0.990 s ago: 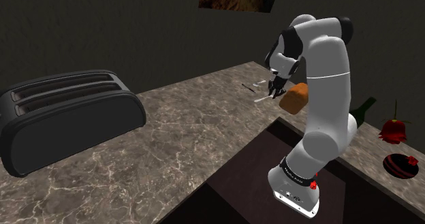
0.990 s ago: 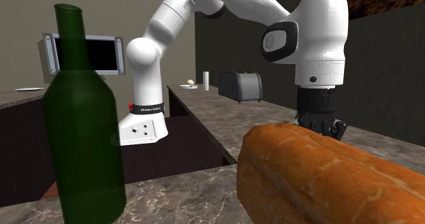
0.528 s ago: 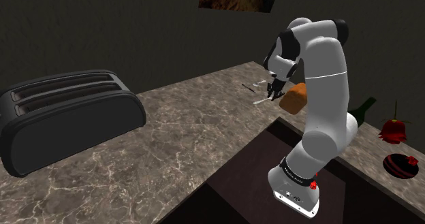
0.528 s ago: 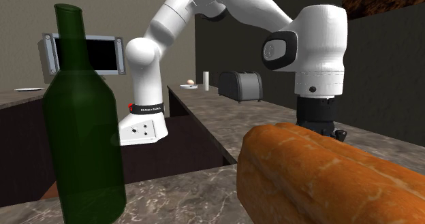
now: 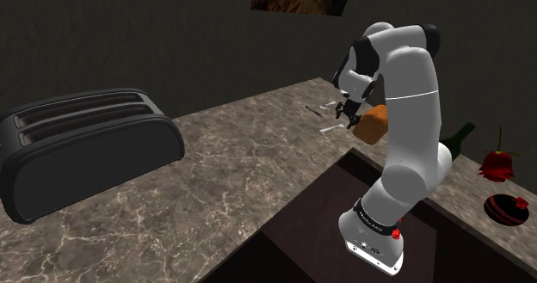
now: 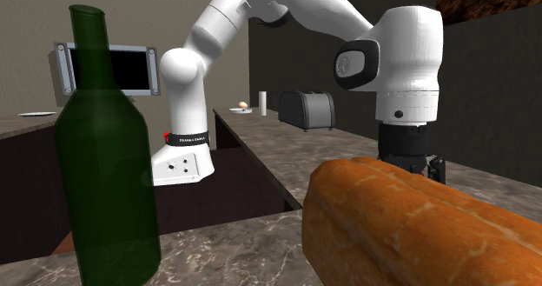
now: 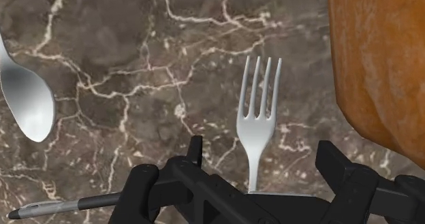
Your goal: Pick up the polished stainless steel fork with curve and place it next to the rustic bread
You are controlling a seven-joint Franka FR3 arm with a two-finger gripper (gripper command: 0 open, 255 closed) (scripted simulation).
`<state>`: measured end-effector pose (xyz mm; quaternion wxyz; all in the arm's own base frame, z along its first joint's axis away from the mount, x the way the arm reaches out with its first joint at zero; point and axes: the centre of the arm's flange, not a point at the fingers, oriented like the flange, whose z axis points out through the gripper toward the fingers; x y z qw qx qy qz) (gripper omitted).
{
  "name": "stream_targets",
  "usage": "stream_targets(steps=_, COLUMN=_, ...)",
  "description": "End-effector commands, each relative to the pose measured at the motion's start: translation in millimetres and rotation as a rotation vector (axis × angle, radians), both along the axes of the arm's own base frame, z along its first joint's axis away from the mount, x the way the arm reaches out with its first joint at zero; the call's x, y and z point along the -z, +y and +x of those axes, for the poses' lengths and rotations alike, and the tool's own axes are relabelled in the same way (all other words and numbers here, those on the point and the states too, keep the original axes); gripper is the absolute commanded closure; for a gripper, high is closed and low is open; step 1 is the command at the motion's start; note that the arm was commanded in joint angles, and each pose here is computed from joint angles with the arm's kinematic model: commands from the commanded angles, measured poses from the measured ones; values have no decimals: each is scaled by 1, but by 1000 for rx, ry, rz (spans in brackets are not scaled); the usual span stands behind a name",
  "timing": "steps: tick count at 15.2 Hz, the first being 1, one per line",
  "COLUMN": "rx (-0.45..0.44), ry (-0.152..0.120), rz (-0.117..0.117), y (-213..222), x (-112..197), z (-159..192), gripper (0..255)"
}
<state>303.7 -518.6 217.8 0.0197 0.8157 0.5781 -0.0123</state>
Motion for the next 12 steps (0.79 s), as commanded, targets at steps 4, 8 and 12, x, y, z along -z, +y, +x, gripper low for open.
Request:
stream_targets(steps=4, rx=0, ry=0, rz=0, y=2, x=-40, z=0, gripper=0)
stream_targets(steps=8, rx=0, ry=0, rz=0, y=2, x=-50, z=0, gripper=0)
stream_targets(steps=12, rx=0, ry=0, rz=0, y=2, x=-50, z=0, gripper=0)
